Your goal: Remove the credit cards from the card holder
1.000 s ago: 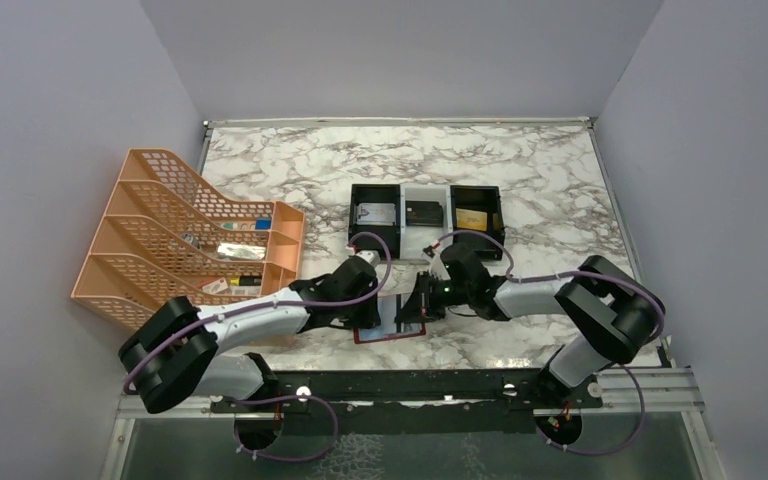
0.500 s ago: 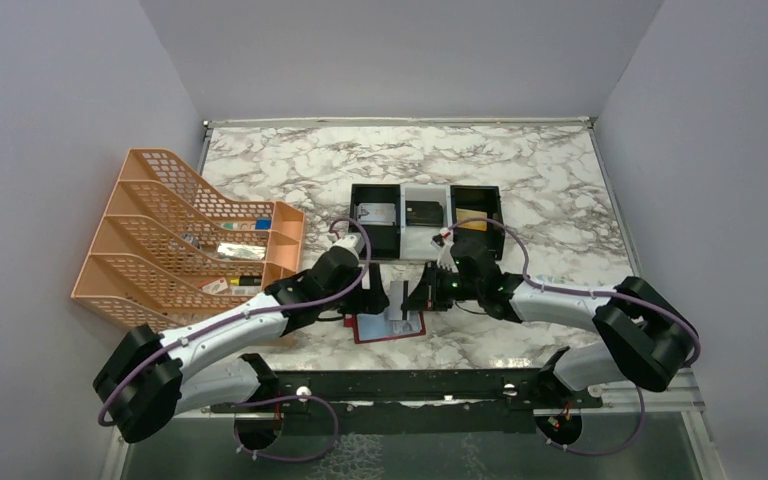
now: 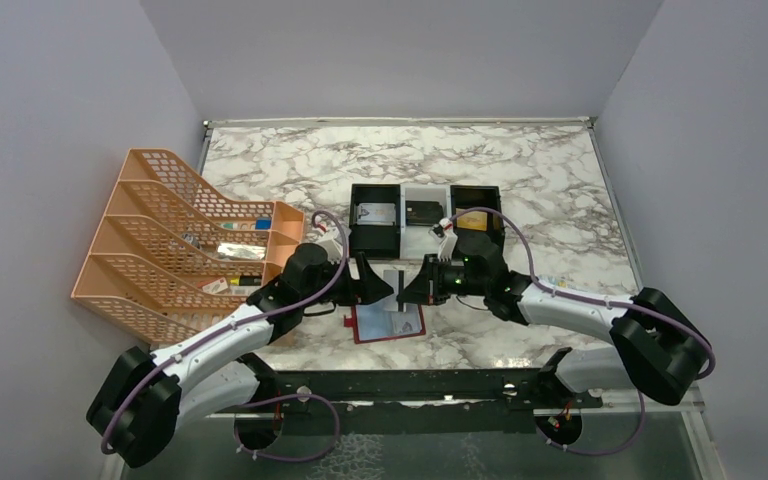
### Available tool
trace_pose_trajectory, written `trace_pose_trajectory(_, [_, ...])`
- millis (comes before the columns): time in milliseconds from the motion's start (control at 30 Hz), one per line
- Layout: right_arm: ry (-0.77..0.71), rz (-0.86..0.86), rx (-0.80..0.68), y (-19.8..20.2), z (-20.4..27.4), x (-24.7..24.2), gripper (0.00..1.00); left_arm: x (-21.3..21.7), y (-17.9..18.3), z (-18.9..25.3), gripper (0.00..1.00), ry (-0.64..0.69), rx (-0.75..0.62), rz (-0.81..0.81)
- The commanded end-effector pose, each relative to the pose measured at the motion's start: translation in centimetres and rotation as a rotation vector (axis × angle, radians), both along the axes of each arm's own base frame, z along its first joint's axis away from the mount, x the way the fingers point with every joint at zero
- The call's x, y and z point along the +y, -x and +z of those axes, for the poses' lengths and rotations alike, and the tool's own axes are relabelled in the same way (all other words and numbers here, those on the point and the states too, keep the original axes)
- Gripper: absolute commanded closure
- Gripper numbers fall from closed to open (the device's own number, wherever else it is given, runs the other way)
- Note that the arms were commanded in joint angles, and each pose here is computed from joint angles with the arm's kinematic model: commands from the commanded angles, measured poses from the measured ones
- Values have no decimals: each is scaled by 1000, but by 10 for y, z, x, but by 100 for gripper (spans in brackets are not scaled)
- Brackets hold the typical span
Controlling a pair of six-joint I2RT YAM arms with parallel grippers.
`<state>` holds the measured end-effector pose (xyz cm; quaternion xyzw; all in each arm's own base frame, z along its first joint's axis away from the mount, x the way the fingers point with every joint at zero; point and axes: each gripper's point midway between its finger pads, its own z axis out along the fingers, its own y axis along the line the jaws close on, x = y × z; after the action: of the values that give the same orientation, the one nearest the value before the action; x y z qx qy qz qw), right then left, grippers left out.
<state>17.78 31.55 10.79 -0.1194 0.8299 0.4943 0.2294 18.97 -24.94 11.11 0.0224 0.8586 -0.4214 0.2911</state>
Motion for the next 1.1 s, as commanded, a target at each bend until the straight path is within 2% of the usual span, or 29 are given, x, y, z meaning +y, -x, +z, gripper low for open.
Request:
trace_pose_trajectory(0, [-108, 70, -105, -1, 38, 10, 99, -14, 2, 34, 26, 207, -46, -90])
trace_pose_trajectory(300, [-159, 121, -64, 4, 47, 16, 99, -16, 4, 41, 52, 244, -54, -158])
trace_pose_trajectory(567, [-230, 146, -50, 0, 54, 9, 99, -10, 14, 45, 60, 280, -91, -233])
trace_pose_trajectory(867, [-343, 366, -95, 22, 72, 9, 99, -14, 25, 81, 68, 392, -196, -365])
trace_pose_trajectory(967, [-358, 379, -110, 21, 77, 8, 99, -15, 27, 93, 74, 411, -231, -386])
trace_pose_trajectory(1067, [-382, 384, -131, 20, 83, 7, 99, -15, 28, 94, 87, 415, -238, -388])
